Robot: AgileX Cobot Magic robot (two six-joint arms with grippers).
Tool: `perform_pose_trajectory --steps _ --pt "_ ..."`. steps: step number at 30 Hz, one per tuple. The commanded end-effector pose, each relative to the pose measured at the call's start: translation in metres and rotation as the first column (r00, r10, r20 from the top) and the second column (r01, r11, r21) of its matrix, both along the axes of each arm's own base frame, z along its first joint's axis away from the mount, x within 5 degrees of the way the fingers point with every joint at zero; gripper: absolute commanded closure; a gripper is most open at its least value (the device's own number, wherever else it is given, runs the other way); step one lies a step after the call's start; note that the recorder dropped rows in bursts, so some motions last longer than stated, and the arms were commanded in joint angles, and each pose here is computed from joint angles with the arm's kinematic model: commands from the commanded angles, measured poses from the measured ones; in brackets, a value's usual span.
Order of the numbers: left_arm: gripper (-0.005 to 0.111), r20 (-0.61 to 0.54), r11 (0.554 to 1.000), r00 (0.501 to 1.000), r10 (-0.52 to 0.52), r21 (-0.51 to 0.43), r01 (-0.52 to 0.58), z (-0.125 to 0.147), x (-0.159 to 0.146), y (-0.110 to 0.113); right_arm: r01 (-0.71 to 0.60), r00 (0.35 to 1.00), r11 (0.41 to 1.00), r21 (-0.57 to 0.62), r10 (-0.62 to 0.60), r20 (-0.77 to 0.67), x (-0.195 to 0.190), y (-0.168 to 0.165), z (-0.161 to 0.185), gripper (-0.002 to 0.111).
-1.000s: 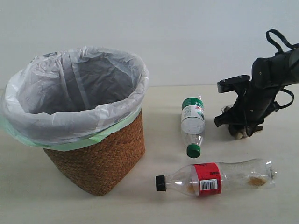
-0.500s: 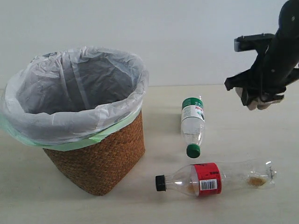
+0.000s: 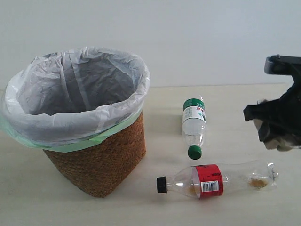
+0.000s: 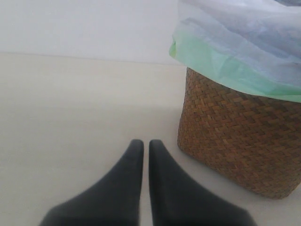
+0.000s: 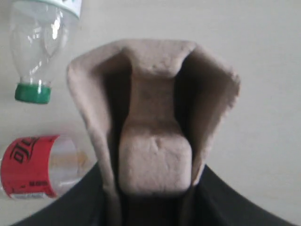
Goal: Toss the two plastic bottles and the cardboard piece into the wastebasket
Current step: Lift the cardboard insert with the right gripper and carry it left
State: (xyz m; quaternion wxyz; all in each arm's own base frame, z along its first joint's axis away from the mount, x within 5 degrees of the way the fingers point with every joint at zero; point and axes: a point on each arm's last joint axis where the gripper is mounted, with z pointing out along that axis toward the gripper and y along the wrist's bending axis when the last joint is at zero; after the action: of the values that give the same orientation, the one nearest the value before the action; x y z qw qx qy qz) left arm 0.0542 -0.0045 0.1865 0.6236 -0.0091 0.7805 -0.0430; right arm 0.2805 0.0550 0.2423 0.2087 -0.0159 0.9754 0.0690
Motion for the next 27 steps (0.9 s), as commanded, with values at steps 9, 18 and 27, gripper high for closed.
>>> perform_pose_trajectory --steps 9,18,27 --pt "0.103 0.000 1.000 1.000 0.003 -0.005 -0.003 -0.001 0.000 0.000 -0.011 0.989 1.000 -0.008 0.012 0.150 -0.031 0.009 0.030 0.108" --pt "0.103 0.000 1.000 1.000 0.003 -0.005 -0.003 -0.001 0.000 0.000 0.140 0.989 0.942 -0.304 -0.119 0.088 -0.033 -0.049 0.027 0.108" --pt "0.103 0.000 1.000 1.000 0.003 -0.005 -0.003 -0.001 0.000 0.000 0.287 0.957 0.910 -0.299 -0.259 0.130 -0.031 -0.084 0.029 0.108"
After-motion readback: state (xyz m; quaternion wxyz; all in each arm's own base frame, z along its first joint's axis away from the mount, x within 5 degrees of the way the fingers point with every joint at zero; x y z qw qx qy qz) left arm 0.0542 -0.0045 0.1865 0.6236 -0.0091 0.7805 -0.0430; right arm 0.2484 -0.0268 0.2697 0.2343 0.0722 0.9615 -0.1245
